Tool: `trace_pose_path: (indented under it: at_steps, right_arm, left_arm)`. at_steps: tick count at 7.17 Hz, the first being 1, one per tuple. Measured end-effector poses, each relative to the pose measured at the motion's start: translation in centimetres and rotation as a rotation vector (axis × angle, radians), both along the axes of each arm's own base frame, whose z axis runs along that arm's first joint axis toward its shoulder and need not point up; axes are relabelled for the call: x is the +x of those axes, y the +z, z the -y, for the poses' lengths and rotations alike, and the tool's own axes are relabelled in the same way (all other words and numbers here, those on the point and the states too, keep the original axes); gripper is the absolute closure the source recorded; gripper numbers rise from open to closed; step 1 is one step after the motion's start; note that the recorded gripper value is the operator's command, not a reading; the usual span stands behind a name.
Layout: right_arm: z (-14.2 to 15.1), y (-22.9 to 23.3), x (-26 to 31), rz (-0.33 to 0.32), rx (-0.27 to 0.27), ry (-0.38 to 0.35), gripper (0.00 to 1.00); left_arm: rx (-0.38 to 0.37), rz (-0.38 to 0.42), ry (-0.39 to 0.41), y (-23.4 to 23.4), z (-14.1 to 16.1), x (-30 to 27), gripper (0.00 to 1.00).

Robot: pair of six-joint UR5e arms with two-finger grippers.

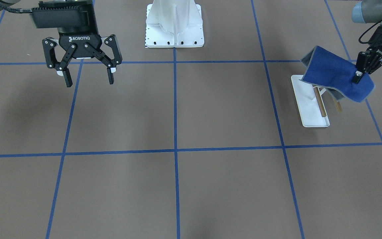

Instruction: Hang towel on rack

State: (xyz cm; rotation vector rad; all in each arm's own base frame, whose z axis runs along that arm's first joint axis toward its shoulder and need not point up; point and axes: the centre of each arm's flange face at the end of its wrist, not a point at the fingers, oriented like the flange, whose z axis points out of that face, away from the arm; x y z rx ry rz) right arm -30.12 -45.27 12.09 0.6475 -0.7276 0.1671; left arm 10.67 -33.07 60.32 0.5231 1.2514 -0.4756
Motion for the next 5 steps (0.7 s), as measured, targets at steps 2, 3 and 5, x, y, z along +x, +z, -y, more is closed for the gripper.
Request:
trace_pose_path:
  at_steps: [2,3,5]
  right_arm:
    - [0.0,0.0,0.0,0.0,0.0,0.0,0.0]
    - [0.0,0.0,0.0,0.0,-0.001,0.001,0.0]
    - [0.0,0.0,0.0,0.001,-0.001,0.001,0.0]
  left_arm:
    - [-0.017,0.012,-0.002,1.1,0.2,0.1,0.07]
    - [-0.032,0.025,-0.008,2.0,0.4,0.0,0.04]
    - [-0.054,0.044,-0.025,2.9,0.8,-0.5,0.02]
